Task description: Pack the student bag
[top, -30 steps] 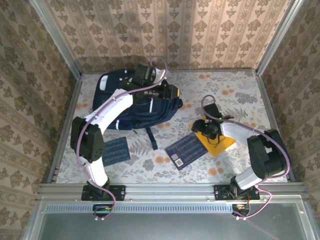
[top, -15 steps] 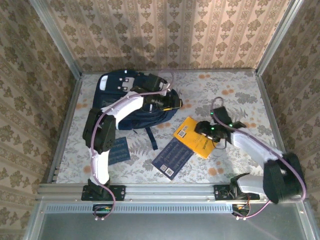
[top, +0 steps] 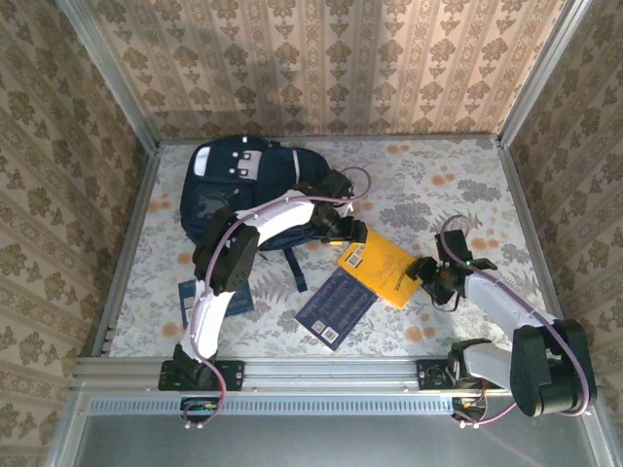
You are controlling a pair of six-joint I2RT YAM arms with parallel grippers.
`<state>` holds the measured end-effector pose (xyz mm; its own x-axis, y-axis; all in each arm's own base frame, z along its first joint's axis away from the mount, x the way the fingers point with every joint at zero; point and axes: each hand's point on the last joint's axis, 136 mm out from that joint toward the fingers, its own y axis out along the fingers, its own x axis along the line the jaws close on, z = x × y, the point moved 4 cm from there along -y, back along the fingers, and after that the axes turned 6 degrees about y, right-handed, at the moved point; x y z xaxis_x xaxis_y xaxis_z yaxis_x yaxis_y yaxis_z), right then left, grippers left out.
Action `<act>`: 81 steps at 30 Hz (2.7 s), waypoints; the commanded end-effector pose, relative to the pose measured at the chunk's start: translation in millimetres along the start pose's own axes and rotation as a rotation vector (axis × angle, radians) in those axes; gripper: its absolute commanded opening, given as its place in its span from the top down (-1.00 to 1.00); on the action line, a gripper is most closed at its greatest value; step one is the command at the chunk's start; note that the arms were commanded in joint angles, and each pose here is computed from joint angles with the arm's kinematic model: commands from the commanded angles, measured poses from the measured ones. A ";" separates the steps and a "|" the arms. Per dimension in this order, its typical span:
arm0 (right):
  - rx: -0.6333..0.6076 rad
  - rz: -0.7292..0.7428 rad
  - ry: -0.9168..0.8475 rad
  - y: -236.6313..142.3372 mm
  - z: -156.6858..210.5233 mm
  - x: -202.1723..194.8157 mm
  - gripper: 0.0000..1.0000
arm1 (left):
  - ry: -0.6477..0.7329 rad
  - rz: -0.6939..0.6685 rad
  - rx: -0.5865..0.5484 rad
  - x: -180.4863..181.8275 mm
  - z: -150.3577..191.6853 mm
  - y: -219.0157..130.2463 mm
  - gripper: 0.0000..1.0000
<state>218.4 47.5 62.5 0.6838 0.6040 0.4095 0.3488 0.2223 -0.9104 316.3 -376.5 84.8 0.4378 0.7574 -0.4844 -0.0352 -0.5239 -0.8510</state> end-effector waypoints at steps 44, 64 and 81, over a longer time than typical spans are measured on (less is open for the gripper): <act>0.046 -0.407 -0.143 -69.2 -2.4 89.5 0.12 | 0.009 0.058 0.110 -7.1 15.8 34.0 -0.28; 0.164 -0.654 -0.010 -97.5 2.4 130.4 -0.16 | -0.003 0.076 0.113 -6.0 14.7 35.1 -0.27; 0.127 -0.641 -0.054 -112.8 0.0 133.8 -0.13 | -0.017 0.076 0.104 -0.9 10.8 32.8 -0.27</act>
<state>269.0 94.4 184.1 0.4467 0.3605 0.8189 0.5766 0.5838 -0.5715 315.0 -386.1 74.0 0.4208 0.7220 -0.5493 -0.1080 -0.5613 -0.8206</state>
